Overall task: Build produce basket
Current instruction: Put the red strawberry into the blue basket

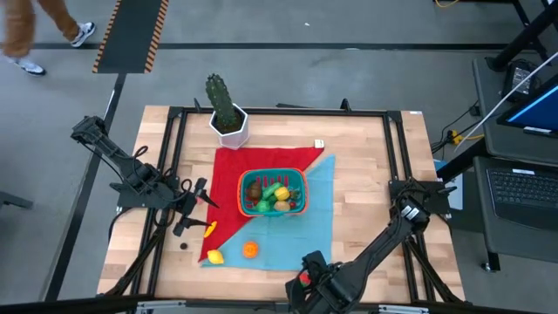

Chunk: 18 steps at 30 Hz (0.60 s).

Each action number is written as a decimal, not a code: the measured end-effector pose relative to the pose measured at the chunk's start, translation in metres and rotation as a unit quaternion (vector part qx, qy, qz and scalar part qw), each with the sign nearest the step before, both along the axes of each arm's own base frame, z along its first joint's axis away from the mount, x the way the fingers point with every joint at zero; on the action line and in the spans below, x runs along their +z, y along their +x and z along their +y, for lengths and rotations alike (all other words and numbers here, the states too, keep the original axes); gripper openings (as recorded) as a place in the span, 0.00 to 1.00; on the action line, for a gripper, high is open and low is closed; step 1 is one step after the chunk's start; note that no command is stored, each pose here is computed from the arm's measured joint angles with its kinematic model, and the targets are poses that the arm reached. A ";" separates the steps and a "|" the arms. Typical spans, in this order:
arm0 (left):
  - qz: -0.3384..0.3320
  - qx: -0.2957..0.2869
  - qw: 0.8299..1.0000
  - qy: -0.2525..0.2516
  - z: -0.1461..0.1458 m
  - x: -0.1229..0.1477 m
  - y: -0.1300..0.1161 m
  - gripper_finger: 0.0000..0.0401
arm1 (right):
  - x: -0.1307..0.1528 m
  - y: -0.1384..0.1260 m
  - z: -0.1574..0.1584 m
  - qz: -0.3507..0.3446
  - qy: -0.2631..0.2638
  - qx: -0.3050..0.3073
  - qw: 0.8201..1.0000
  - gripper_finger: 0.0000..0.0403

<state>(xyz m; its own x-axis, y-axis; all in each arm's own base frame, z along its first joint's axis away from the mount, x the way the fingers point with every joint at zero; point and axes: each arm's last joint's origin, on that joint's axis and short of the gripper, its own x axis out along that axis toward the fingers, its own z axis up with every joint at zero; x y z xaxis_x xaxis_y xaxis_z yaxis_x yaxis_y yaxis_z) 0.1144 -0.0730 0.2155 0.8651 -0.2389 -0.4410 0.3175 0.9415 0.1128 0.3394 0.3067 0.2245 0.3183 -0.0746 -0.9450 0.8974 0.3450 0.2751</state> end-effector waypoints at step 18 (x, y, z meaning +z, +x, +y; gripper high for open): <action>0.003 -0.001 1.000 0.003 0.000 -0.001 0.000 0.66 | -0.017 0.013 0.002 0.024 0.080 -0.039 0.996 0.94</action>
